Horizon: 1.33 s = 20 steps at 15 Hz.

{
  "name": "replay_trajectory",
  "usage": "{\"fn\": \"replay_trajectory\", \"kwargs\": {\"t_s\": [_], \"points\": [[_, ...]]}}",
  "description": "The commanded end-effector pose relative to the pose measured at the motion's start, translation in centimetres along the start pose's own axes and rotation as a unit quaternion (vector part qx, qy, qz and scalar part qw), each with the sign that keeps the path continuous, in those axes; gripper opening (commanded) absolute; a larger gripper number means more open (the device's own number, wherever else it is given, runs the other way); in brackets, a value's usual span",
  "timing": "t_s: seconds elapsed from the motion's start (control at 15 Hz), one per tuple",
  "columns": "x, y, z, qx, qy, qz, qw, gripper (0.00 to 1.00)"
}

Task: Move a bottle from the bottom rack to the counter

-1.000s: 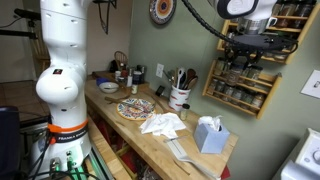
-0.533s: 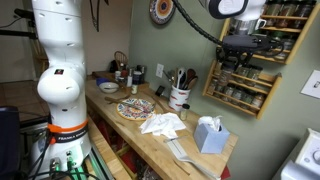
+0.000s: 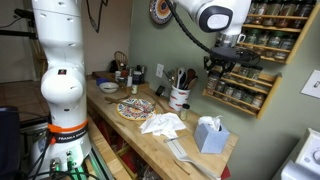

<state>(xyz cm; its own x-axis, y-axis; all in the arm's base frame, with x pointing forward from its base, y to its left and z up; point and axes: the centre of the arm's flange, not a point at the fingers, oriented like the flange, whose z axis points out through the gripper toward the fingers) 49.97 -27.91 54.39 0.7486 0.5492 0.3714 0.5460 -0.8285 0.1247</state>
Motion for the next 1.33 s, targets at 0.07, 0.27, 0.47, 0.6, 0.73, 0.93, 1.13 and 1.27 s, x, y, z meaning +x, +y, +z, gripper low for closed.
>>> {"fn": "replay_trajectory", "kwargs": {"t_s": [0.07, 0.27, 0.47, 0.6, 0.73, 0.93, 1.13, 1.27], "points": [[-2.0, -3.2, 4.2, -0.009, -0.019, -0.008, 0.9997, 0.31], [-2.8, -4.0, 7.3, -0.016, -0.034, 0.0, 0.9993, 0.31], [-2.7, -5.5, 9.2, -0.032, -0.029, -0.006, 0.999, 0.31], [-2.4, -6.4, 10.6, -0.038, -0.026, -0.015, 0.9988, 0.31], [-2.1, -7.2, 12.2, -0.032, -0.03, -0.019, 0.9989, 0.31], [-1.5, -8.7, 14.0, -0.013, -0.042, -0.019, 0.9989, 0.31], [-1.5, -9.6, 15.7, -0.002, -0.052, -0.01, 0.9986, 0.31], [-1.6, -10.1, 17.0, -0.002, -0.058, -0.001, 0.9983, 0.31]]}}
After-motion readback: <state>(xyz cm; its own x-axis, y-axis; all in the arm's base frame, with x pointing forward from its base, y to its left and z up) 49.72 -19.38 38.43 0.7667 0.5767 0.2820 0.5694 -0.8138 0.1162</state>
